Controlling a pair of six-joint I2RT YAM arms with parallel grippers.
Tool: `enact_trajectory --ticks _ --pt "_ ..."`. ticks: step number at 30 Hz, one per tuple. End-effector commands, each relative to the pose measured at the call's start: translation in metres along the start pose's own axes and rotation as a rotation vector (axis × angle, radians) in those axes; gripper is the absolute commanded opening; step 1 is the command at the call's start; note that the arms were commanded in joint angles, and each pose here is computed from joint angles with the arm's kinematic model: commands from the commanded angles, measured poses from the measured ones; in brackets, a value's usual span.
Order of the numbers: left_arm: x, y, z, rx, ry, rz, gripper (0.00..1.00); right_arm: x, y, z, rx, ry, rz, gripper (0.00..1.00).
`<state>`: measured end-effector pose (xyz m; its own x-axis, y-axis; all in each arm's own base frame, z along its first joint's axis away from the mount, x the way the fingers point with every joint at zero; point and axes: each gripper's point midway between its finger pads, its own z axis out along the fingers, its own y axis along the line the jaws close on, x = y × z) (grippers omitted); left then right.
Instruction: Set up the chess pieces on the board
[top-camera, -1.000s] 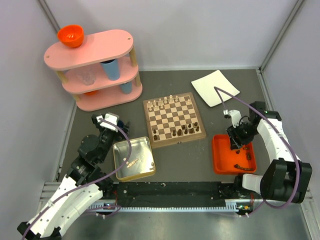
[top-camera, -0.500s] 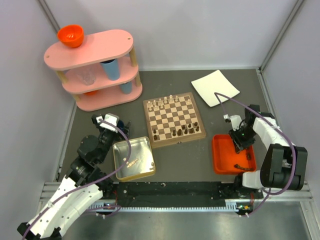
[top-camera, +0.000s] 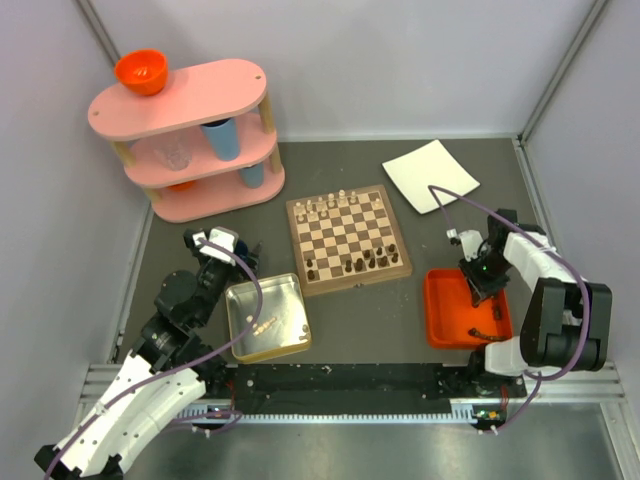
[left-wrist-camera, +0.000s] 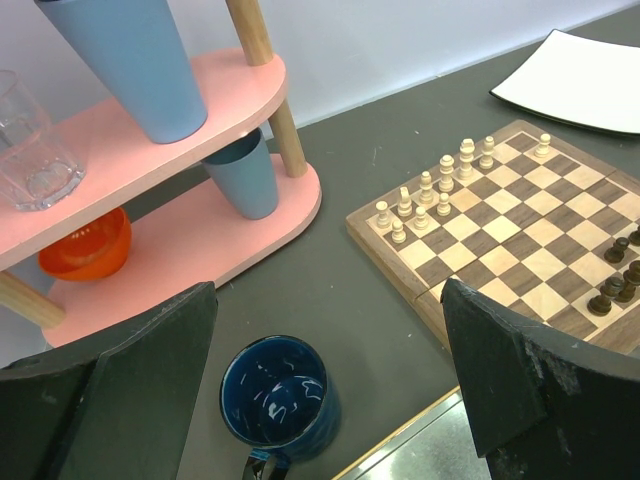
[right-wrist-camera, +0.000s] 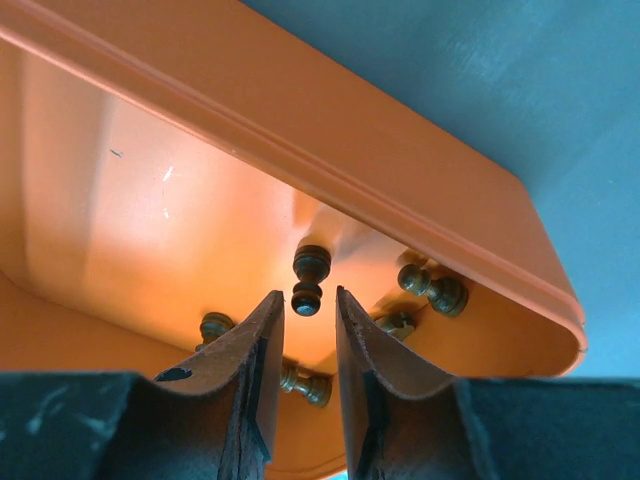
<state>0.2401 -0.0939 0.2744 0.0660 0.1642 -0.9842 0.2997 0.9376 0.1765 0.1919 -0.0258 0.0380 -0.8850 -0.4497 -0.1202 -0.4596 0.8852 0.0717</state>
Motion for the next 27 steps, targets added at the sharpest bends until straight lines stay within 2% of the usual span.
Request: enact_trajectory --ticks 1,7,14,18,22,27 --pt "-0.024 0.003 -0.001 -0.003 -0.069 -0.033 0.99 0.001 -0.001 0.004 -0.002 0.004 0.013 0.26" --pt "-0.025 0.004 -0.002 -0.005 -0.069 -0.031 0.99 0.002 0.001 0.006 -0.014 0.005 0.015 0.23" --pt "-0.025 0.004 -0.002 -0.008 -0.07 -0.033 0.99 0.003 0.003 0.008 -0.025 0.01 0.015 0.25" --pt "-0.024 0.004 -0.001 -0.007 -0.067 -0.031 0.99 0.001 0.004 0.007 -0.028 -0.001 0.014 0.2" --pt "-0.024 0.004 -0.002 -0.008 -0.068 -0.031 0.99 -0.002 0.003 0.004 -0.023 -0.016 0.011 0.09" --pt "-0.024 0.004 -0.001 -0.01 -0.066 -0.031 0.99 -0.002 0.005 -0.009 -0.027 -0.025 -0.027 0.07"
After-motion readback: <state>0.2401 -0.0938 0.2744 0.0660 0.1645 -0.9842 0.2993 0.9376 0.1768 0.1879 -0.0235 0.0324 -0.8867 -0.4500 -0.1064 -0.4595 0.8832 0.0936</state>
